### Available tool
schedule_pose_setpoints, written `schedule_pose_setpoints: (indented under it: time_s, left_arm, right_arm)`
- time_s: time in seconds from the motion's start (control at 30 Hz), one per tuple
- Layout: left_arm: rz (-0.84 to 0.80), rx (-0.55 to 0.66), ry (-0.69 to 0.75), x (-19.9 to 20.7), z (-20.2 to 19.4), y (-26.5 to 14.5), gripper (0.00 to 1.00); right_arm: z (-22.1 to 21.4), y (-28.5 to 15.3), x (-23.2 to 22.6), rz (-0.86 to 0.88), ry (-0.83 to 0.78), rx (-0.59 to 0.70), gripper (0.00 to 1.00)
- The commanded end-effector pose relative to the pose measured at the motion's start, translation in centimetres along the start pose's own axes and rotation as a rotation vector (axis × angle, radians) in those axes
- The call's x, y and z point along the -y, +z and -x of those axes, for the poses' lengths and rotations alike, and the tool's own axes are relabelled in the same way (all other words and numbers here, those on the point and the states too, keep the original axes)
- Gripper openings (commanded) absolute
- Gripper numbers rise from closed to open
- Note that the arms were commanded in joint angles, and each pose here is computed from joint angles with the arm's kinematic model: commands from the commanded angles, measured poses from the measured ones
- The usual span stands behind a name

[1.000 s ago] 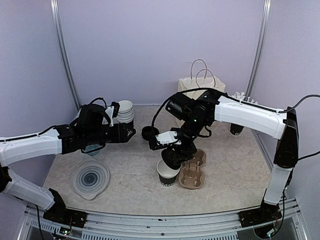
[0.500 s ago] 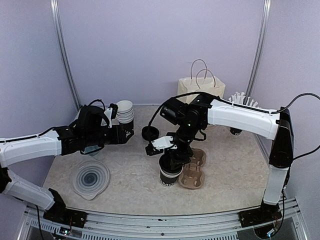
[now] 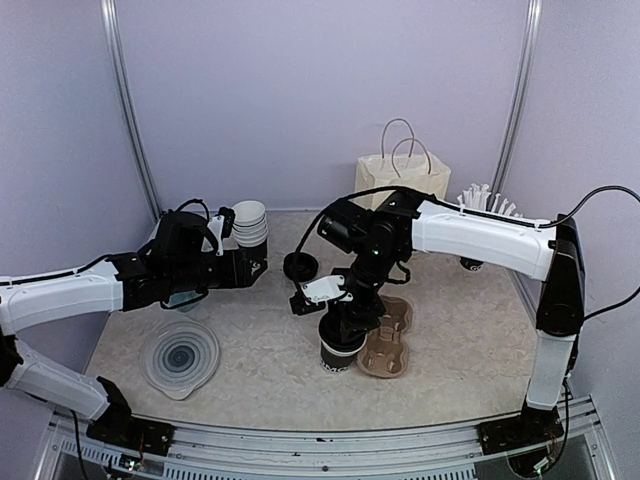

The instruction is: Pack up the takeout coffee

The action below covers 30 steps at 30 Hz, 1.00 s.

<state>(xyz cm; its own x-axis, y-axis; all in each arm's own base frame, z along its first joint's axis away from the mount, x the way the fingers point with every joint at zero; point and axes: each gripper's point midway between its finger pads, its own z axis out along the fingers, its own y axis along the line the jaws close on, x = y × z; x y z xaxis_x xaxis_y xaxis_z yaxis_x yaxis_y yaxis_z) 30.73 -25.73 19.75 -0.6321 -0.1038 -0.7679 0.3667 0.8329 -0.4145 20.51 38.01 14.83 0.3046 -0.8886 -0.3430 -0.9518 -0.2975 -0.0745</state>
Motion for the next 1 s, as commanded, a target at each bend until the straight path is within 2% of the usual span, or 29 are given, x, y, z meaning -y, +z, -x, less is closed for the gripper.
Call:
schedule_pose_setpoints:
  time_s: [0.0,0.3,0.97]
  left_arm:
    - [-0.008,0.033,0.003,-0.1,0.9,-0.5,0.62]
    - [-0.015,0.034,0.001,0.1,1.1,-0.5,0.62]
    - [-0.011,0.033,0.001,-0.1,1.1,-0.6,0.63]
  right_arm:
    - [0.7,-0.4,-0.8,0.023,-0.009,0.004,0.68]
    - [1.0,-1.7,-0.6,-0.010,-0.013,0.023,0.68]
    - [2.0,0.1,-0.1,-0.006,-0.040,-0.005,0.69]
